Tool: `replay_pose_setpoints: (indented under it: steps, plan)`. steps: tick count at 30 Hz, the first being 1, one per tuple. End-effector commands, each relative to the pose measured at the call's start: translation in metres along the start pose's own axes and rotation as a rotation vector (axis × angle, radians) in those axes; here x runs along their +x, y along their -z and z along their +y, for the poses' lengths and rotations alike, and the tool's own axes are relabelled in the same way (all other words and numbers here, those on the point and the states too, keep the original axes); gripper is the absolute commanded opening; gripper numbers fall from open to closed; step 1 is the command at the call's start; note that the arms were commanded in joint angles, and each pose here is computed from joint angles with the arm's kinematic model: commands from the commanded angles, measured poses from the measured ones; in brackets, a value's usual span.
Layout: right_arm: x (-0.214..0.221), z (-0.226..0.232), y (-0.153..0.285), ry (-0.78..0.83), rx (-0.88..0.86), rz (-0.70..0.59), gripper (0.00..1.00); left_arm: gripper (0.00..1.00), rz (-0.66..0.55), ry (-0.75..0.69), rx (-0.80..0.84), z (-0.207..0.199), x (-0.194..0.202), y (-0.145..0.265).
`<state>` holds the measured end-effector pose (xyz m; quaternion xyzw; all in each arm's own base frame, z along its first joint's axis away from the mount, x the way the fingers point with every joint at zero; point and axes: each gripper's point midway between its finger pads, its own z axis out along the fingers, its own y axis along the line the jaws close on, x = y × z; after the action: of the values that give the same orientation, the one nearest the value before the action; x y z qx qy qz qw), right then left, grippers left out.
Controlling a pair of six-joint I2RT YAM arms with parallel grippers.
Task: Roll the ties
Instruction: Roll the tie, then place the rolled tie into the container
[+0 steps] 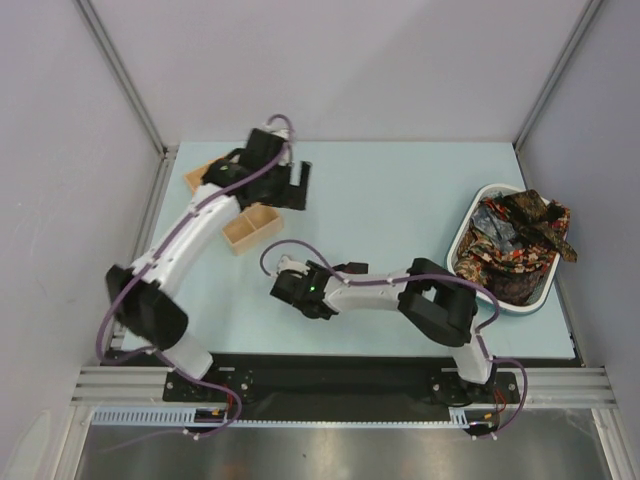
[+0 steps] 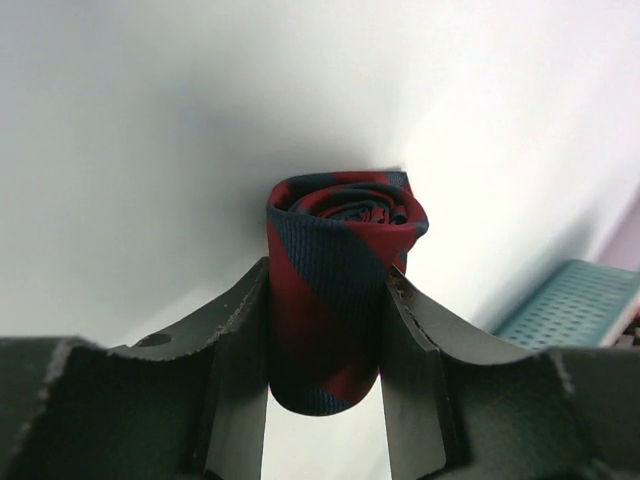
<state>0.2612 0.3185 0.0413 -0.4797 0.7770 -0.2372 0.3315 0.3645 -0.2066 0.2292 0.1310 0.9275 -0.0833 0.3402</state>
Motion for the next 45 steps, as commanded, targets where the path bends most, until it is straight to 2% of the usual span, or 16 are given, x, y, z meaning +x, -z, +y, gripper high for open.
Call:
replay_pose_setpoints:
  steps: [1,6,9,14,18,25,28,32,43,45]
  plan:
    - [-0.006,-0.002,0.010,-0.196,-0.177,-0.049,0.22,1.00,-0.165,0.227,-0.042,0.046,-0.019,0.021]
    - [-0.010,-0.015,0.015,-0.374,-0.353,-0.086,0.20,1.00,-0.256,0.460,-0.081,0.106,-0.009,0.037]
    - [-0.007,-0.028,0.015,-0.455,-0.425,-0.080,0.20,1.00,-0.267,0.510,-0.121,0.125,0.000,0.038]
    - [0.005,-0.044,0.011,-0.586,-0.524,-0.053,0.20,1.00,-0.247,0.540,-0.168,0.139,0.016,0.032]
    - [0.013,-0.055,0.007,-0.647,-0.534,-0.060,0.20,1.00,-0.222,0.550,-0.214,0.153,0.031,0.024]
    - [0.008,-0.074,0.011,-0.723,-0.543,-0.132,0.20,0.98,-0.110,0.588,-0.302,0.179,0.067,-0.012]
    - [0.004,-0.079,0.015,-0.732,-0.546,-0.166,0.19,0.91,-0.085,0.642,-0.342,0.190,0.079,-0.031]
    - [0.001,-0.083,0.021,-0.741,-0.549,-0.201,0.17,0.75,-0.066,0.702,-0.389,0.202,0.084,-0.053]
    - [-0.006,-0.107,0.029,-0.749,-0.515,-0.229,0.17,0.60,0.028,0.783,-0.457,0.214,0.126,-0.112]
    - [-0.009,-0.114,0.033,-0.755,-0.516,-0.244,0.17,0.54,0.037,0.794,-0.456,0.212,0.134,-0.117]
